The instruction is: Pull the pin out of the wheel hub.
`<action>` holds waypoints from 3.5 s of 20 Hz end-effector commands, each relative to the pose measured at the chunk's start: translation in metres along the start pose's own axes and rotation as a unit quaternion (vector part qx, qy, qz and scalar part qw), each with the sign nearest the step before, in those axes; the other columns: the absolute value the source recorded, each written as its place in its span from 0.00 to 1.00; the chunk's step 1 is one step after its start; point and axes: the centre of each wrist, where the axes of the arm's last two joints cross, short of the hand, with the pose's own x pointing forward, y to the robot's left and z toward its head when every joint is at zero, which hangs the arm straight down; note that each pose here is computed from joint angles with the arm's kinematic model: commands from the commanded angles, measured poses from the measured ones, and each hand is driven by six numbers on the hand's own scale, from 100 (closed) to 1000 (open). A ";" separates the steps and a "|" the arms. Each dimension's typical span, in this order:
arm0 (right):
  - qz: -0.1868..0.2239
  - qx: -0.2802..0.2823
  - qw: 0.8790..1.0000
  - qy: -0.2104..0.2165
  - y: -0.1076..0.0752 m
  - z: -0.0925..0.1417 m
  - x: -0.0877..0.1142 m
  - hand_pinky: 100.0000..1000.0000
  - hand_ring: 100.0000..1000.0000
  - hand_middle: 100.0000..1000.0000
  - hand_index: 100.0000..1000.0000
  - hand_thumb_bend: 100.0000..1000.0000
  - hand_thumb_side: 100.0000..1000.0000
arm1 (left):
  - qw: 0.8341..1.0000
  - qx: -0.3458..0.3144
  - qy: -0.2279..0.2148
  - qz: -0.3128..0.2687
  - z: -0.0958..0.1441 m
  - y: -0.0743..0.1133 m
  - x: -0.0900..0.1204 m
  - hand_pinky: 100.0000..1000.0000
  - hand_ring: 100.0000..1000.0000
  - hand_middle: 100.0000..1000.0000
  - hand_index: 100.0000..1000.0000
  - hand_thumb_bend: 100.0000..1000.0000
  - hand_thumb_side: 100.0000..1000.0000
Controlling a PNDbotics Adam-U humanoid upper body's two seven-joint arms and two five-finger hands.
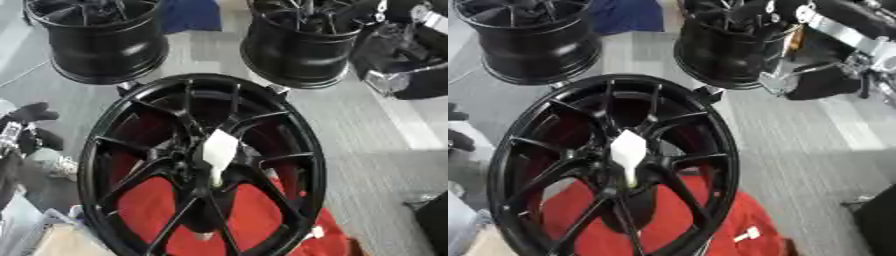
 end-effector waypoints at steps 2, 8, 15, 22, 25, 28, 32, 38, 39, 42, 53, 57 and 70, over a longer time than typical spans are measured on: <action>0.022 0.073 0.997 -0.028 -0.007 -0.017 0.015 0.66 0.56 0.79 0.91 0.00 0.22 | 1.000 -0.013 -0.009 -0.010 -0.003 0.000 0.006 0.50 0.47 0.66 0.81 0.00 0.78; 0.034 0.141 0.987 -0.063 -0.005 -0.043 0.031 0.61 0.47 0.81 0.95 0.00 0.42 | 1.000 -0.024 -0.010 -0.007 -0.005 -0.003 0.006 0.50 0.47 0.66 0.81 0.00 0.79; 0.053 0.169 0.981 -0.077 -0.002 -0.061 0.044 0.57 0.44 0.85 0.97 0.00 0.47 | 1.000 -0.028 -0.010 -0.005 -0.005 -0.005 0.005 0.50 0.47 0.66 0.81 0.00 0.79; 0.081 0.194 0.974 -0.081 0.002 -0.077 0.052 0.60 0.47 0.89 0.98 0.00 0.51 | 0.999 -0.033 -0.010 -0.003 -0.005 -0.006 0.004 0.50 0.47 0.67 0.81 0.00 0.79; 0.085 0.203 0.972 -0.082 0.006 -0.083 0.050 0.60 0.47 0.90 0.98 0.00 0.51 | 0.999 -0.035 -0.009 -0.002 -0.005 -0.007 0.004 0.50 0.47 0.67 0.81 0.00 0.79; 0.090 0.218 0.968 -0.082 0.010 -0.089 0.048 0.61 0.47 0.90 0.99 0.00 0.47 | 0.999 -0.036 -0.011 -0.002 -0.006 -0.007 0.005 0.50 0.48 0.67 0.81 0.00 0.79; 0.100 0.239 0.962 -0.083 0.014 -0.095 0.045 0.62 0.48 0.91 0.99 0.00 0.37 | 0.999 -0.038 -0.012 -0.003 -0.006 -0.007 0.005 0.50 0.48 0.67 0.81 0.00 0.79; 0.116 0.260 0.956 -0.075 0.026 -0.103 0.038 0.62 0.49 0.90 0.98 0.00 0.37 | 0.999 -0.040 -0.014 -0.003 -0.008 -0.008 0.006 0.50 0.48 0.67 0.82 0.00 0.79; 0.118 0.263 0.955 -0.073 0.028 -0.104 0.036 0.62 0.49 0.90 0.98 0.00 0.38 | 0.999 -0.041 -0.014 -0.003 -0.008 -0.008 0.006 0.50 0.48 0.67 0.82 0.00 0.79; 0.119 0.272 0.953 -0.065 0.034 -0.107 0.029 0.62 0.48 0.90 0.98 0.00 0.40 | 0.999 -0.042 -0.015 -0.003 -0.008 -0.008 0.007 0.50 0.48 0.67 0.82 0.00 0.79; 0.121 0.294 0.947 -0.049 0.052 -0.118 0.012 0.62 0.49 0.88 0.97 0.00 0.44 | 0.999 -0.047 -0.017 -0.002 -0.009 -0.009 0.008 0.51 0.48 0.67 0.82 0.00 0.80; 0.121 0.300 0.945 -0.048 0.057 -0.120 0.008 0.62 0.48 0.88 0.97 0.00 0.45 | 0.999 -0.047 -0.017 -0.002 -0.009 -0.009 0.008 0.51 0.48 0.67 0.82 0.00 0.80; 0.127 0.314 0.940 -0.041 0.068 -0.123 0.001 0.62 0.48 0.87 0.96 0.00 0.45 | 0.999 -0.047 -0.017 -0.001 -0.009 -0.009 0.008 0.51 0.48 0.67 0.82 0.00 0.80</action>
